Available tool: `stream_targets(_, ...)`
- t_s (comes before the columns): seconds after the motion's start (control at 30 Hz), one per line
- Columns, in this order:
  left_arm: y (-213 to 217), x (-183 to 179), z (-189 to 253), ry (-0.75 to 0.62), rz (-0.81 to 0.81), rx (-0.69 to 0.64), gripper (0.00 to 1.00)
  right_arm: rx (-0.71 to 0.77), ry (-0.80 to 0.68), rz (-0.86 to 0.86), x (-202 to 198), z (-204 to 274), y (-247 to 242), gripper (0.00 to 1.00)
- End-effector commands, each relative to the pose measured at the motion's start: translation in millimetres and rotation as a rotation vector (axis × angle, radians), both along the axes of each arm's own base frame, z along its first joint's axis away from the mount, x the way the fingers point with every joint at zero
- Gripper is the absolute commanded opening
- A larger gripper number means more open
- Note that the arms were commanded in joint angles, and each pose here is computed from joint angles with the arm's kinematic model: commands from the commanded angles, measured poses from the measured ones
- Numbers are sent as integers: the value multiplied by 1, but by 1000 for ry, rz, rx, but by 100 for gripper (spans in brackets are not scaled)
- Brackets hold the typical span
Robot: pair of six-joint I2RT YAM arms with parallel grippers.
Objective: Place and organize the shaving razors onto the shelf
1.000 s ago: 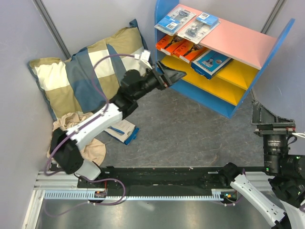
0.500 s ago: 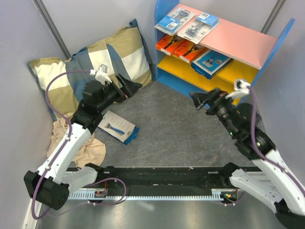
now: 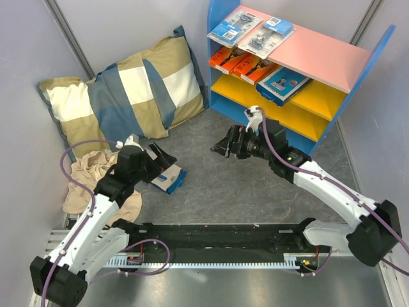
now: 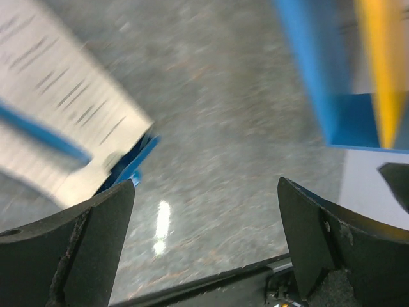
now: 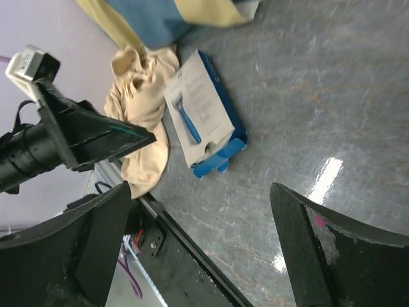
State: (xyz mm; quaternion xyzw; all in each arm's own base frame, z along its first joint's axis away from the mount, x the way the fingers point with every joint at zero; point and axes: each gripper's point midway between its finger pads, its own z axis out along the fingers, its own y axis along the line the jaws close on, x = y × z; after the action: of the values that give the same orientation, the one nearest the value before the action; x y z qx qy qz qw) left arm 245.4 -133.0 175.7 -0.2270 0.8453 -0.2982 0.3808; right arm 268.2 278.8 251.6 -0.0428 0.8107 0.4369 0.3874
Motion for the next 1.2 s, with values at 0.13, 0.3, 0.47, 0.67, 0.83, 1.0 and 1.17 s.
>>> stream_targets(0.13, 20, -29, -79, 298, 155, 0, 99, 23, 100, 179, -8, -49, 35, 98)
stream_targets(0.3, 36, -38, -85, 290, 244, -5, 100, -6, 146, 211, -10, -76, 42, 98)
stream_targets(0.47, 45, -39, -97, 304, 292, -28, 97, -17, 166, 226, -11, -88, 44, 98)
stream_targets(0.67, 43, -39, -131, 352, 310, -115, 90, -18, 164, 224, -13, -87, 43, 98)
stream_targets(0.83, 49, -25, -131, 291, 347, -135, 81, -22, 172, 220, -15, -89, 41, 98)
stream_targets(1.0, 57, -20, -141, 285, 370, -120, 75, -24, 178, 217, -17, -91, 40, 98)
stream_targets(1.17, 55, -14, -154, 289, 356, -125, 54, -27, 181, 217, -17, -92, 39, 98)
